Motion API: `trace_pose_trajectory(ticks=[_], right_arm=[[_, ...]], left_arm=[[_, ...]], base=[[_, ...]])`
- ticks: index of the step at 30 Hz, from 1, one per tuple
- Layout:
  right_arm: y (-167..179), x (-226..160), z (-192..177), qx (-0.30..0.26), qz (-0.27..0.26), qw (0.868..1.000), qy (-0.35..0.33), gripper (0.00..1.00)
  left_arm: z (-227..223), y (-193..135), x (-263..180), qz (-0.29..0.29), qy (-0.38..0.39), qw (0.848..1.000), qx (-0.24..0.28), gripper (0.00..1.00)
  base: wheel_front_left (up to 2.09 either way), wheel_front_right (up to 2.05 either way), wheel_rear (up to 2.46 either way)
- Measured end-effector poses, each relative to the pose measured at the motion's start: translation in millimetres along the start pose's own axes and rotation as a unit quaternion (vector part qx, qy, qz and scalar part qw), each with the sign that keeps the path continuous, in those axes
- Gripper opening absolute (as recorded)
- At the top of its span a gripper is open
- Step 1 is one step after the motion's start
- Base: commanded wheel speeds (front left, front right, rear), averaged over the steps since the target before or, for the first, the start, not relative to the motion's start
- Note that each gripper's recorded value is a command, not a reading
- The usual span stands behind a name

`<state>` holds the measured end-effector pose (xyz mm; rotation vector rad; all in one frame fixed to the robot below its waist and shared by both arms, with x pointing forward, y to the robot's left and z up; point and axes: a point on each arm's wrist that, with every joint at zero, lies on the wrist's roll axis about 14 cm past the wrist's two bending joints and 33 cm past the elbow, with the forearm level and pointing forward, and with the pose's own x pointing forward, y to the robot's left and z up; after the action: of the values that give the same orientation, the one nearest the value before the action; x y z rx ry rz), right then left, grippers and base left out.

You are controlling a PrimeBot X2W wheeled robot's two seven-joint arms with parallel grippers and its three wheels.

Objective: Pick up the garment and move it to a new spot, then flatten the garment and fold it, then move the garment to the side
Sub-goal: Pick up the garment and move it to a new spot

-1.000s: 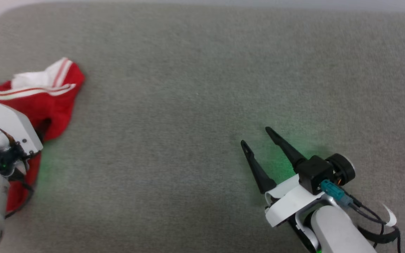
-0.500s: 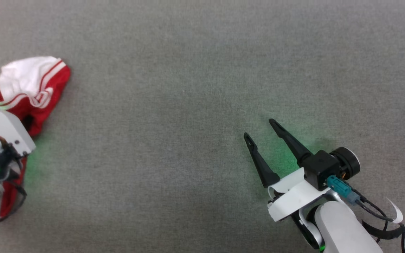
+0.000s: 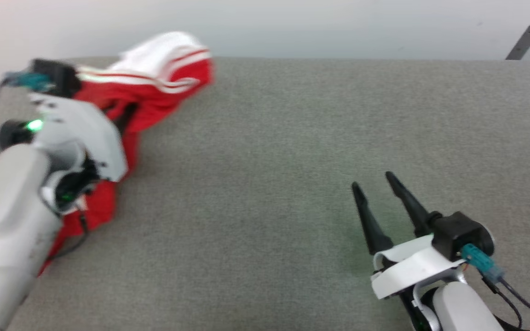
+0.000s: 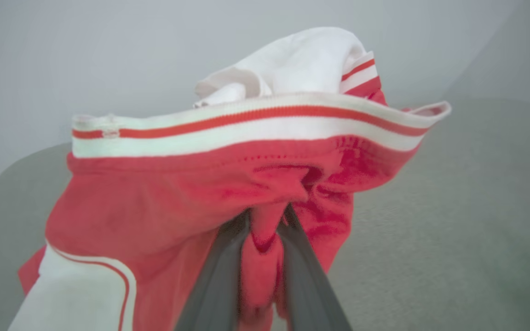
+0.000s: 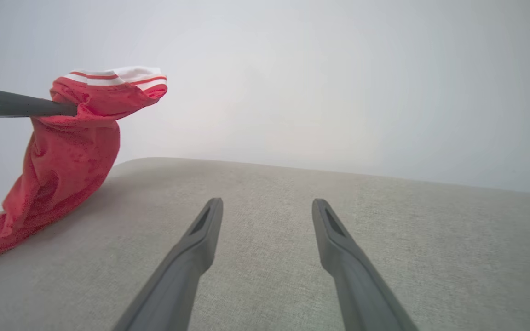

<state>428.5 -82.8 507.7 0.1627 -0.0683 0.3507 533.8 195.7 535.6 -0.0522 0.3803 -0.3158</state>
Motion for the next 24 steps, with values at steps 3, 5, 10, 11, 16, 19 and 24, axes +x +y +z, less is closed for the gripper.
trace_pose_trajectory(ticks=[3, 5, 10, 11, 16, 19, 24], right_arm=[[-16.6, -5.9, 10.6, -0.004, -0.027, 1.0, -0.014, 1.0], [-29.7, -9.8, 19.6, -0.002, -0.047, 0.999, -0.027, 1.0], [-65.2, -23.9, 33.6, 0.0, -0.103, 0.994, -0.048, 1.0], [-72.5, -27.1, 35.9, 0.0, -0.114, 0.992, -0.052, 1.0], [-109.6, -47.8, 39.8, 0.01, -0.174, 0.983, -0.059, 1.0], [-125.1, -60.8, 39.8, 0.012, -0.202, 0.978, -0.058, 1.0], [-148.4, -83.8, 38.3, 0.02, -0.247, 0.967, -0.056, 1.0]], left_arm=[[11.0, -54.0, 8.0, -0.074, -0.003, 0.997, 0.036, 0.0], [11.9, -100.2, 12.9, -0.137, -0.001, 0.99, 0.043, 0.0], [-4.3, -198.4, 18.7, -0.266, 0.028, 0.96, 0.087, 0.0], [-7.8, -216.2, 19.2, -0.29, 0.034, 0.952, 0.092, 0.0], [-30.0, -281.4, 28.8, -0.373, 0.065, 0.92, 0.106, 0.0], [-53.1, -293.0, 42.6, -0.385, 0.101, 0.912, 0.1, 0.0], [-99.6, -290.6, 70.8, -0.374, 0.172, 0.905, 0.102, 0.0]], base=[[0.0, 0.0, 0.0], [0.0, 0.0, 0.0], [0.0, 0.0, 0.0], [0.0, 0.0, 0.0], [0.0, 0.0, 0.0], [0.0, 0.0, 0.0], [0.0, 0.0, 0.0]])
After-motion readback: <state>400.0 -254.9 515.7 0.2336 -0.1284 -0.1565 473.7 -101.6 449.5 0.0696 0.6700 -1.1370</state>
